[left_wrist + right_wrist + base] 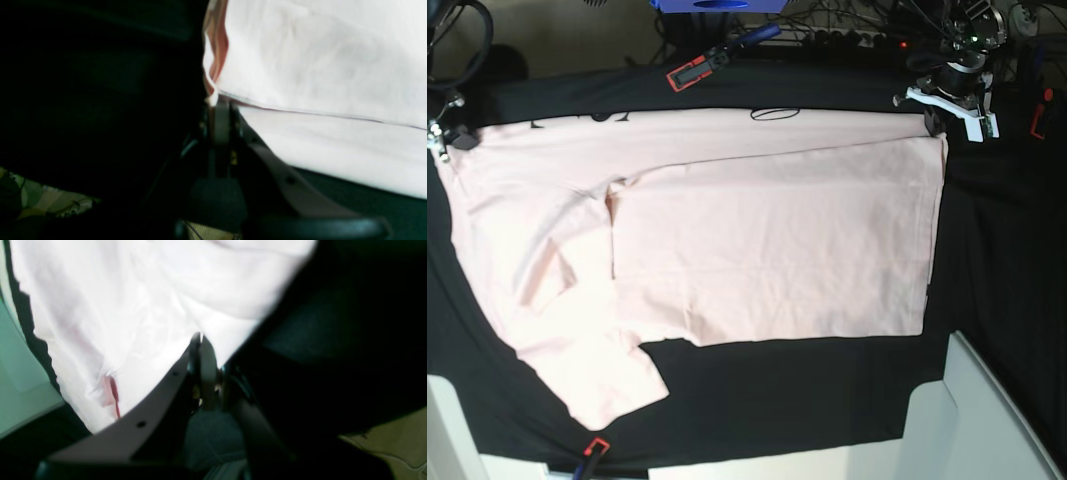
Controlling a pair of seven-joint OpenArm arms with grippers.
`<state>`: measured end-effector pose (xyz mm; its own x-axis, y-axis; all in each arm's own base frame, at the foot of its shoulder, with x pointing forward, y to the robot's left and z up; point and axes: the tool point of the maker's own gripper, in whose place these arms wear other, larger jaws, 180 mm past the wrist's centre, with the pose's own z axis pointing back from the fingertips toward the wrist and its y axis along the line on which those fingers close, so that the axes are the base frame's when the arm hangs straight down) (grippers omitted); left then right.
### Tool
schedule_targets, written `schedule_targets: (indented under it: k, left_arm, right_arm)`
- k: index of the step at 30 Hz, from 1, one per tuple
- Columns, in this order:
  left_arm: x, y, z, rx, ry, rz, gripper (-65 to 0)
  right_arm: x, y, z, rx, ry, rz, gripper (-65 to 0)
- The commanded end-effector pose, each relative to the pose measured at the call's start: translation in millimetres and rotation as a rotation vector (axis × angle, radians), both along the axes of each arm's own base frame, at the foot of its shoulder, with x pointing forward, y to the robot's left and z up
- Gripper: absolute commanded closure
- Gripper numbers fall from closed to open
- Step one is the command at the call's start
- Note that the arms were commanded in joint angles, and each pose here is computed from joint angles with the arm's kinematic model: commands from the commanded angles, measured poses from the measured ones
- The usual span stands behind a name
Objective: Fold the T-shirt properly
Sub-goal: 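Drag the folded edge away from the hem with both grippers, then open both grippers and release the folded edge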
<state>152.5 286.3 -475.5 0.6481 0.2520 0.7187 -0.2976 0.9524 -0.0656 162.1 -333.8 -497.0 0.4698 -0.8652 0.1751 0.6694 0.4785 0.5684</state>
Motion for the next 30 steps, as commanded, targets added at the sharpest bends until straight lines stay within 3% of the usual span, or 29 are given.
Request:
schedule_targets:
  k: [1,24,27,30]
  left_arm:
    - [2,13,10,0.04,-0.026,0.015,0.0]
    - [-7,13,8,0.043,-0.006,0.013,0.0]
    - [-7,13,8,0.043,-0.004,0.015,-2.5]
    - [-12,21,9,0.051,-0.004,0.039,-15.1]
  right_arm:
    - [4,-17,11,-0.048,-0.024,-0.004,0.0]
    - [-4,-17,8,-0.044,-0.011,-0.006,-1.2]
    - [-6,-13,7,-0.031,-0.004,-0.001,-15.5]
    - [-12,-6,4,0.016,-0.002,-0.029,-34.8]
